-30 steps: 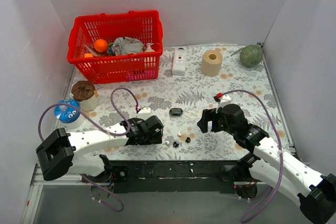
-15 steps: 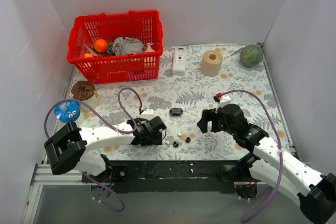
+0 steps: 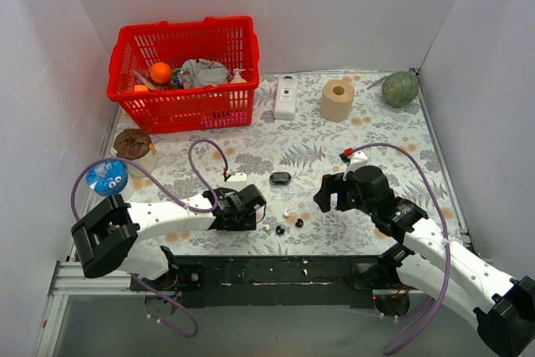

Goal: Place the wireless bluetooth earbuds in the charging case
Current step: Pick up the charging case at the center of the board.

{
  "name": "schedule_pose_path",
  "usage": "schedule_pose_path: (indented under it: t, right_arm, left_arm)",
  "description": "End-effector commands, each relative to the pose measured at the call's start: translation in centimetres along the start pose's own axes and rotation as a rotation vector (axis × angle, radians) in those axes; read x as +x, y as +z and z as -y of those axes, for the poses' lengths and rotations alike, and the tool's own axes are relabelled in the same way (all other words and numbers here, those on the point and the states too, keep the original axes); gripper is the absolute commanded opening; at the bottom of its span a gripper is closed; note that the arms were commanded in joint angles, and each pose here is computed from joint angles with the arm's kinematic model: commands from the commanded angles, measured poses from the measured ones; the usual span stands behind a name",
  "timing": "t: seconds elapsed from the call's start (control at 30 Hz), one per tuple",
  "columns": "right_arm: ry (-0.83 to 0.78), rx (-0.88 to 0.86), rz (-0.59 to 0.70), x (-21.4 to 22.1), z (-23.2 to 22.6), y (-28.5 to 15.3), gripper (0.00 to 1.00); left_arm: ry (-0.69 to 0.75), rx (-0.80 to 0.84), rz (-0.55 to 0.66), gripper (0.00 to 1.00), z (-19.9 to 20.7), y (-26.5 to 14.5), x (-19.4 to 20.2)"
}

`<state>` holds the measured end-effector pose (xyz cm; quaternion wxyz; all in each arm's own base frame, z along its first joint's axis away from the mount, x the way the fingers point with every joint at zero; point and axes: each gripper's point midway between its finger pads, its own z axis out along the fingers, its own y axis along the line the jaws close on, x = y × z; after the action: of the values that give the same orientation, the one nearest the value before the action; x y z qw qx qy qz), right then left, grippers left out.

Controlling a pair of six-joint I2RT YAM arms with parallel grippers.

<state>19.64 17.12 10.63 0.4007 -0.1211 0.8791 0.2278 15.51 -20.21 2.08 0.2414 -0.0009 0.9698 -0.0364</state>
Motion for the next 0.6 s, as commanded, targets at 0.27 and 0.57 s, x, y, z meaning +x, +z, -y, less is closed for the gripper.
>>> schedule_pose_path:
  t: [0.27, 0.57]
  right_arm:
    - [0.005, -0.045, 0.039, -1.6, -1.2, -0.6, 0.93]
    - [0.014, -0.152, 0.107, -7.1, -4.8, -2.2, 0.88]
  left_arm:
    - [0.005, 0.137, 0.062, 0.25, 1.4, -1.3, -0.8]
    - [0.070, 0.538, 0.410, 0.10, 6.6, -7.4, -6.5]
